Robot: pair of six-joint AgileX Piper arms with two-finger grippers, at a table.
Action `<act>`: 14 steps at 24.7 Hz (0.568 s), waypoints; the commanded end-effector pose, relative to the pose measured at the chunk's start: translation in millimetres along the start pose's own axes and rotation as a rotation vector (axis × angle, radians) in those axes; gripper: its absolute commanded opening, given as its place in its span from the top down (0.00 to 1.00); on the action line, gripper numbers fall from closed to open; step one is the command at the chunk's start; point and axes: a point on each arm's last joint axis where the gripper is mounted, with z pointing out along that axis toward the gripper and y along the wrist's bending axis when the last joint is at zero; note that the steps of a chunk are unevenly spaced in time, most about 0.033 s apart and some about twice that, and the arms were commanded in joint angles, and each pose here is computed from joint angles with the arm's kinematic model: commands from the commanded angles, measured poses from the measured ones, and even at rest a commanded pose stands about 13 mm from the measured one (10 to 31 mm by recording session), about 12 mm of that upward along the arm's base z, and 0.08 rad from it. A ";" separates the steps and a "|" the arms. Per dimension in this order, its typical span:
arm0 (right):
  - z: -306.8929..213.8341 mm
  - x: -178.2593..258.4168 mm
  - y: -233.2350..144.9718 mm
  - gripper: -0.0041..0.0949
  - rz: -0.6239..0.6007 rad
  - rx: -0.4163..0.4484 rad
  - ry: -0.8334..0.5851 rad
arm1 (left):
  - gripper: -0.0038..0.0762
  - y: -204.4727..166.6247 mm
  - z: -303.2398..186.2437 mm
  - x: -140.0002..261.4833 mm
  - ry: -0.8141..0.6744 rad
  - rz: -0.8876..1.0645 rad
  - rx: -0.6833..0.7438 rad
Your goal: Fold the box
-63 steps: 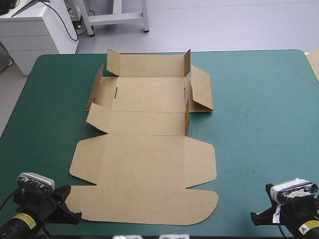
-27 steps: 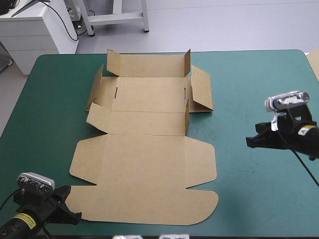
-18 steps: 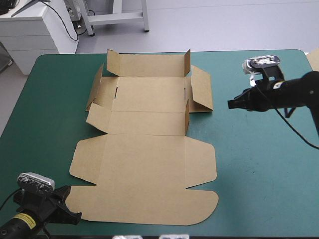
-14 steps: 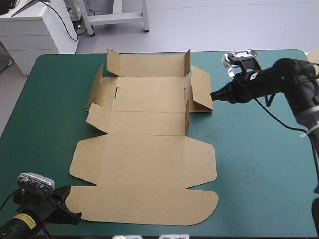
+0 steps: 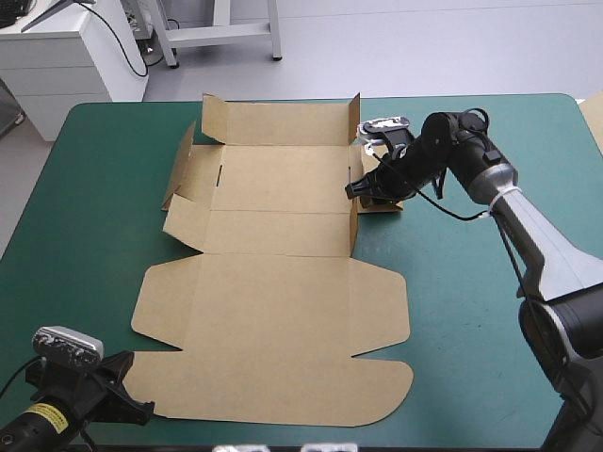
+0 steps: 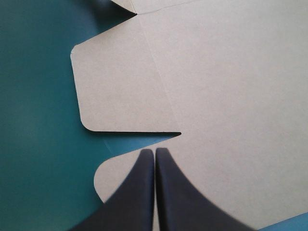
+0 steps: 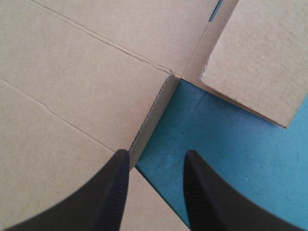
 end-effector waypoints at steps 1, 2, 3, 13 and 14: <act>-20.8 -9.8 7.0 0.49 -0.006 -0.010 -0.101 | 0.96 -0.1 -3.8 -10.7 -0.070 0.000 0.004; -17.0 -10.3 6.4 0.49 0.000 -0.016 -0.096 | 0.96 -0.1 -3.8 -10.7 -0.070 0.000 0.004; -13.2 -11.1 6.3 0.49 0.009 -0.028 -0.096 | 0.96 -0.1 -3.8 -10.7 -0.070 0.000 0.004; 27.5 -16.3 1.2 0.49 0.051 -0.068 -0.072 | 0.96 -0.1 -3.8 -10.7 -0.070 0.000 0.004; 33.8 -15.7 -0.6 0.49 0.064 -0.069 -0.056 | 0.96 -0.1 -3.8 -10.7 -0.070 0.000 0.004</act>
